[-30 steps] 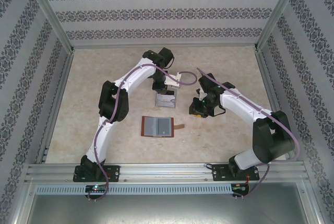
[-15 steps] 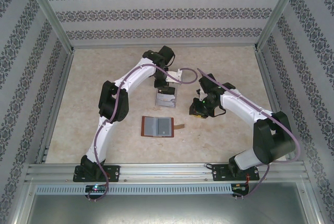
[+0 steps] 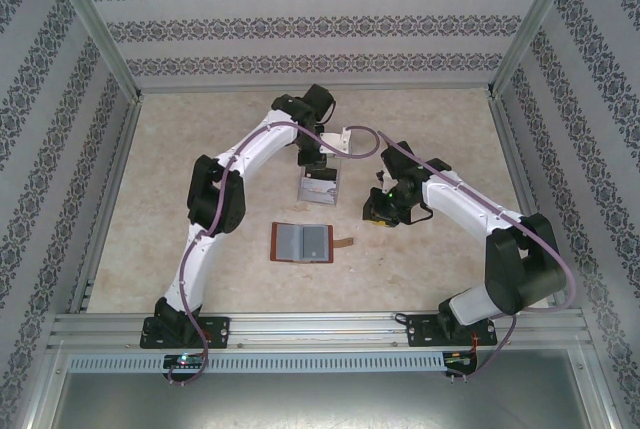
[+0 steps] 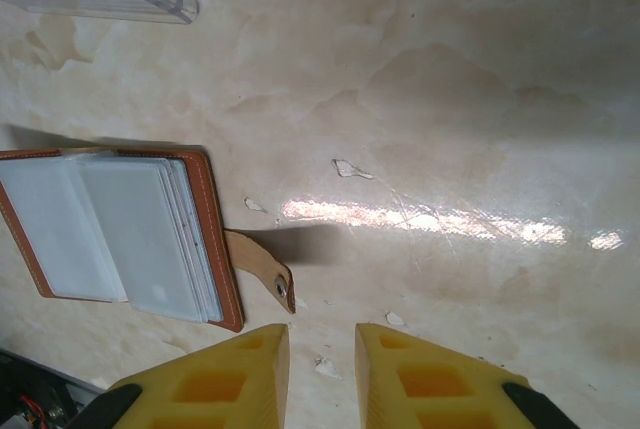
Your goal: Take the credit cards out of the card holder
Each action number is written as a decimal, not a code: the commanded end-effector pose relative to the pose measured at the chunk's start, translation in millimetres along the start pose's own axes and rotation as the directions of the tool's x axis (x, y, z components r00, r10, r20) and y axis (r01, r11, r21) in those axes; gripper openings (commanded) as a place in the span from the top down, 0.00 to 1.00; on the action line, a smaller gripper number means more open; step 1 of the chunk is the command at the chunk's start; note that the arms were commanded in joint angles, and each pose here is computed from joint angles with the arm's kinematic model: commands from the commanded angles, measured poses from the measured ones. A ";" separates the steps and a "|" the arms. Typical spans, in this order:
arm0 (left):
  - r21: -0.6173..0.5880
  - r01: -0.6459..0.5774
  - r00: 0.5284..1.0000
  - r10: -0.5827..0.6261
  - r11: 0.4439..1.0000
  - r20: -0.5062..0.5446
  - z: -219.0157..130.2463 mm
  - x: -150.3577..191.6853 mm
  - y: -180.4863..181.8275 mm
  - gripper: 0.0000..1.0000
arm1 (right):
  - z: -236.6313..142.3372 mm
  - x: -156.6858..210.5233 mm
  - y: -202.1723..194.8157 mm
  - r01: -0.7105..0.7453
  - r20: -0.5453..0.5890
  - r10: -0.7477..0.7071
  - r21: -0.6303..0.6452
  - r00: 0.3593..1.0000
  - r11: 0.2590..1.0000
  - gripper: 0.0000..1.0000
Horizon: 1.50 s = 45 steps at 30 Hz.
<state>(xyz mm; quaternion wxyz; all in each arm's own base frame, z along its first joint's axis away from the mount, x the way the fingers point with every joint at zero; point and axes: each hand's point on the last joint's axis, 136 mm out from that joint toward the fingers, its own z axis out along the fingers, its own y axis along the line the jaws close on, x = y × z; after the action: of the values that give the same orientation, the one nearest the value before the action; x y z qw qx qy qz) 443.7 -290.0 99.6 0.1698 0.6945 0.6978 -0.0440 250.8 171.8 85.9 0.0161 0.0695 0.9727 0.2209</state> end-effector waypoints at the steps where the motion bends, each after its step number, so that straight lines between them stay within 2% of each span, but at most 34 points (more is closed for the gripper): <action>1: 0.028 -0.019 0.998 0.017 0.999 0.062 -28.2 -10.7 -12.1 0.76 | -0.6 1.8 -4.1 -0.011 0.009 0.011 0.018 1.000 1.000 0.74; 6: -0.071 0.018 0.999 -0.016 0.997 0.035 -22.4 -6.0 9.5 0.77 | 0.1 1.6 -3.9 -0.010 0.008 0.010 0.019 1.000 1.000 0.74; 11: -0.071 0.058 0.998 -0.056 0.996 0.027 -18.0 -3.9 10.6 0.78 | -0.6 0.1 -0.3 -0.008 0.013 0.008 0.010 1.000 1.000 0.75; 16: -0.085 0.214 0.975 -0.208 0.973 0.071 -24.0 -8.0 13.7 0.82 | 5.2 -0.9 13.5 0.023 0.002 -0.023 -0.006 1.000 1.000 0.75; 20: -0.120 0.370 0.929 -0.363 0.921 0.078 -28.6 -2.6 17.1 0.82 | 15.1 1.5 27.1 0.049 -0.020 -0.049 -0.015 0.999 0.999 0.75; 28: -0.072 0.663 0.749 -0.661 0.745 0.049 -45.6 6.2 -2.9 0.81 | 33.7 7.6 49.7 0.082 -0.062 -0.084 -0.036 0.995 0.996 0.75; 31: -0.098 0.755 0.654 -0.755 0.649 0.040 -49.6 16.6 -7.5 0.81 | 39.7 10.1 53.7 0.081 -0.076 -0.084 -0.049 0.994 0.996 0.75; 39: -0.064 0.875 0.484 -0.871 0.480 0.086 -46.8 25.7 -24.0 0.82 | 56.2 20.1 60.7 0.093 -0.127 -0.100 -0.065 0.987 0.994 0.75; 42: -0.001 0.901 0.433 -0.897 0.434 0.084 -45.3 22.2 -34.5 0.83 | 59.1 21.3 60.5 0.093 -0.133 -0.100 -0.064 0.986 0.994 0.75; 45: -0.003 0.936 0.351 -0.932 0.352 0.085 -48.0 27.2 -40.4 0.84 | 62.5 23.5 59.0 0.092 -0.144 -0.100 -0.061 0.985 0.994 0.75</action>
<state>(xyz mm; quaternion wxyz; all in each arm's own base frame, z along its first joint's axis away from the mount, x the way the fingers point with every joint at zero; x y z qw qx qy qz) 392.5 -250.3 110.1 0.1325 0.2320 0.9573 -0.1108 238.8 247.4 54.5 -0.0375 0.0070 0.9695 0.2419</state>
